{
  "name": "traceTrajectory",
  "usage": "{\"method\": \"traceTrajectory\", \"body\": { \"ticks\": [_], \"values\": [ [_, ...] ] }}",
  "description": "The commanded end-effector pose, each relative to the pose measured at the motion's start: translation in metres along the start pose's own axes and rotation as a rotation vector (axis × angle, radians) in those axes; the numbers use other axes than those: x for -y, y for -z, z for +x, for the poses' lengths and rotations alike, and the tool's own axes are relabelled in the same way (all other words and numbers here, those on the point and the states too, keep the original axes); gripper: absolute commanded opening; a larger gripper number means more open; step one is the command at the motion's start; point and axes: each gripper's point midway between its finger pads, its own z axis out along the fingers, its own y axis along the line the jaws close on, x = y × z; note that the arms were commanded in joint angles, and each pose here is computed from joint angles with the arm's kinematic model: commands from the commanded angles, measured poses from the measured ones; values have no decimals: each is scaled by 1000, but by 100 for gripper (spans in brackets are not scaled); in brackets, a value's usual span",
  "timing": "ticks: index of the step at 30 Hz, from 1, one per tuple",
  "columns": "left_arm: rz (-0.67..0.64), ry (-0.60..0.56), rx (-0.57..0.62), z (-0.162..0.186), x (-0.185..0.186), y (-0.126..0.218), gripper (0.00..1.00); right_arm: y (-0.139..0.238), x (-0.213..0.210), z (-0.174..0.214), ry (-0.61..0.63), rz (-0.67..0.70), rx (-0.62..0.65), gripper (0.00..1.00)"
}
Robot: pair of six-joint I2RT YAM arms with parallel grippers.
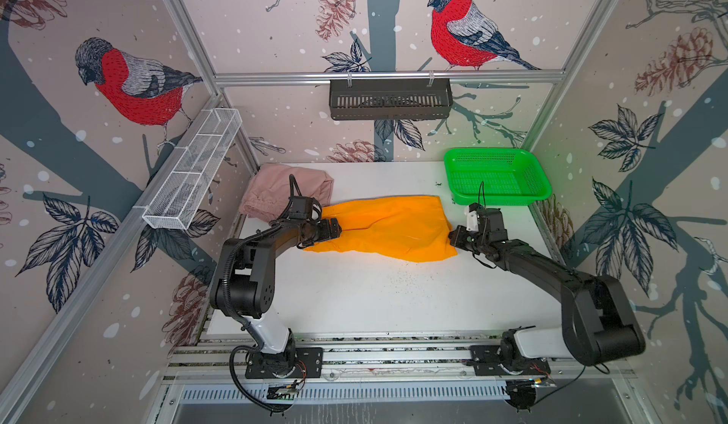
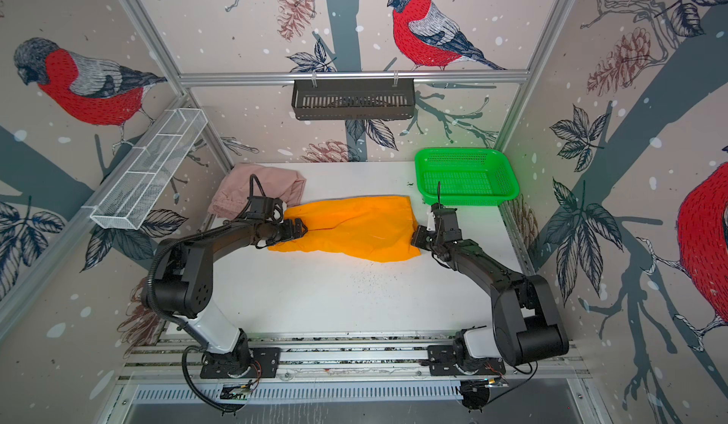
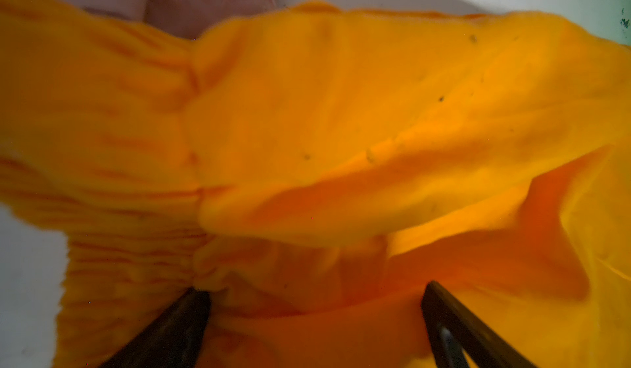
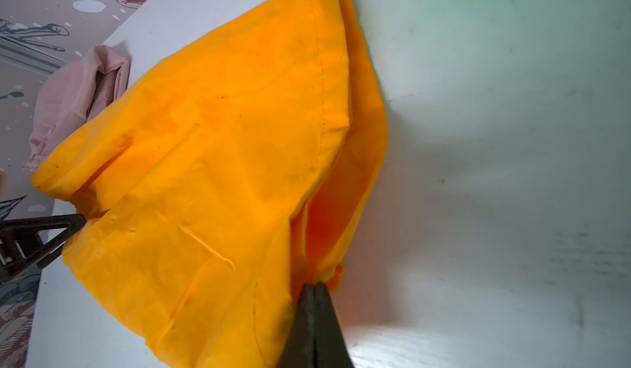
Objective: Fold and stack the shorts
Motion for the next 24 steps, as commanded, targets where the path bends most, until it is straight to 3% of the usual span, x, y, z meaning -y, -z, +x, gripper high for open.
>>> {"method": "traceTrajectory", "body": {
  "ticks": [1,7,9,13,15,16,20,24],
  "values": [
    [-77,49,-134,36,-19,-4,98,15,27,25,18,162,-109,2],
    [-77,47,-147,39,-19,-5,98,24,58,43,-30,247,-142,3],
    [-72,46,-146,39,-18,-5,98,23,62,48,-40,244,-152,13],
    [-60,39,-135,35,-15,-2,98,35,59,25,-22,259,-74,16],
    [-55,39,-133,33,-13,-1,98,48,51,6,-4,260,-12,36],
    [-46,38,-126,31,-10,0,98,52,44,-2,11,244,13,42],
    [34,29,-94,21,8,10,98,46,-28,-14,128,3,101,45],
    [126,1,-10,-4,36,39,98,27,-82,0,186,-144,128,38]
  ]
}}
